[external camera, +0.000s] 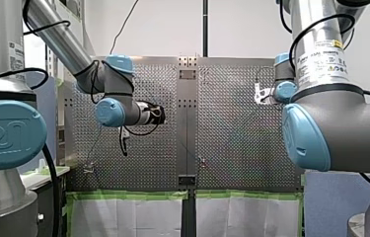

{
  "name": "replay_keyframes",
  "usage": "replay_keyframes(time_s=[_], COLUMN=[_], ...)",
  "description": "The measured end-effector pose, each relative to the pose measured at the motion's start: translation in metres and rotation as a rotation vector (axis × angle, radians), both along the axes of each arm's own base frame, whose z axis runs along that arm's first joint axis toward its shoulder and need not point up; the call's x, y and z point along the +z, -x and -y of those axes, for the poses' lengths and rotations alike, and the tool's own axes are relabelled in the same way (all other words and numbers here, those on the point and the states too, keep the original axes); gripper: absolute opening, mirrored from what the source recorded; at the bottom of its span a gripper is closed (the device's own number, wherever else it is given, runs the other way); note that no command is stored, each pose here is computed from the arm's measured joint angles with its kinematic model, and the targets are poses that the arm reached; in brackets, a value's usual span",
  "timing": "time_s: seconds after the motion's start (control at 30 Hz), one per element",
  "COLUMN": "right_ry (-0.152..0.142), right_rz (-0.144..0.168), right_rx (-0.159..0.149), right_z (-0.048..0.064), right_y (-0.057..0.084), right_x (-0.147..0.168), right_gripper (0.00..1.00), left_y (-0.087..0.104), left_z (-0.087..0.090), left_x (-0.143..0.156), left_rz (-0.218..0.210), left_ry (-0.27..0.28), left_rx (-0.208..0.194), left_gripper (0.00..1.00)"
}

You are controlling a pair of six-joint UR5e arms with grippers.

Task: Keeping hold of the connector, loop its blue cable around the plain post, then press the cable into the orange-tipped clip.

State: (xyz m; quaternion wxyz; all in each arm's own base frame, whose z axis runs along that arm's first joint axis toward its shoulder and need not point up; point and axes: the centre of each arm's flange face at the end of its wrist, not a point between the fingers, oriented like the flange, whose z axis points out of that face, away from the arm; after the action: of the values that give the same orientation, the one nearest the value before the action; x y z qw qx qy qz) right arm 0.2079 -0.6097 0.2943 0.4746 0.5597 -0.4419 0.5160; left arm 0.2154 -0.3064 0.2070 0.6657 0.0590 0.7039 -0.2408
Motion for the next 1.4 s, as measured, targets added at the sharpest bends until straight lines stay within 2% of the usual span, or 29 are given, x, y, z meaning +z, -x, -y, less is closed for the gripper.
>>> replay_keyframes(time_s=[0.1, 0.3, 0.43, 0.57, 0.8, 1.4], right_ry=[-0.015, -0.02, -0.023, -0.026, -0.023, -0.022], right_rz=[-0.001, -0.004, -0.013, -0.021, -0.026, -0.027], right_rx=[-0.007, -0.01, 0.007, 0.038, 0.06, 0.068], right_z=[0.0, 0.0, -0.002, -0.004, -0.004, -0.005], right_y=[0.004, 0.007, 0.004, -0.001, -0.006, -0.008], right_x=[-0.003, -0.004, -0.008, -0.011, -0.013, -0.014], right_gripper=[0.0, 0.0, 0.0, 0.0, 0.0, 0.0], left_y=[-0.001, -0.002, -0.003, -0.004, -0.01, -0.012], left_z=[0.0, 0.0, -0.001, -0.002, 0.0, 0.0], left_x=[-0.007, -0.01, -0.004, -0.002, -0.002, -0.001], left_rz=[-0.015, -0.02, -0.006, -0.001, 0.018, 0.026], left_ry=[-0.015, -0.022, -0.01, -0.002, 0.03, 0.039], left_rx=[0.0, 0.003, 0.007, 0.009, 0.014, 0.015], left_gripper=[1.0, 1.0, 1.0, 1.0, 1.0, 1.0])
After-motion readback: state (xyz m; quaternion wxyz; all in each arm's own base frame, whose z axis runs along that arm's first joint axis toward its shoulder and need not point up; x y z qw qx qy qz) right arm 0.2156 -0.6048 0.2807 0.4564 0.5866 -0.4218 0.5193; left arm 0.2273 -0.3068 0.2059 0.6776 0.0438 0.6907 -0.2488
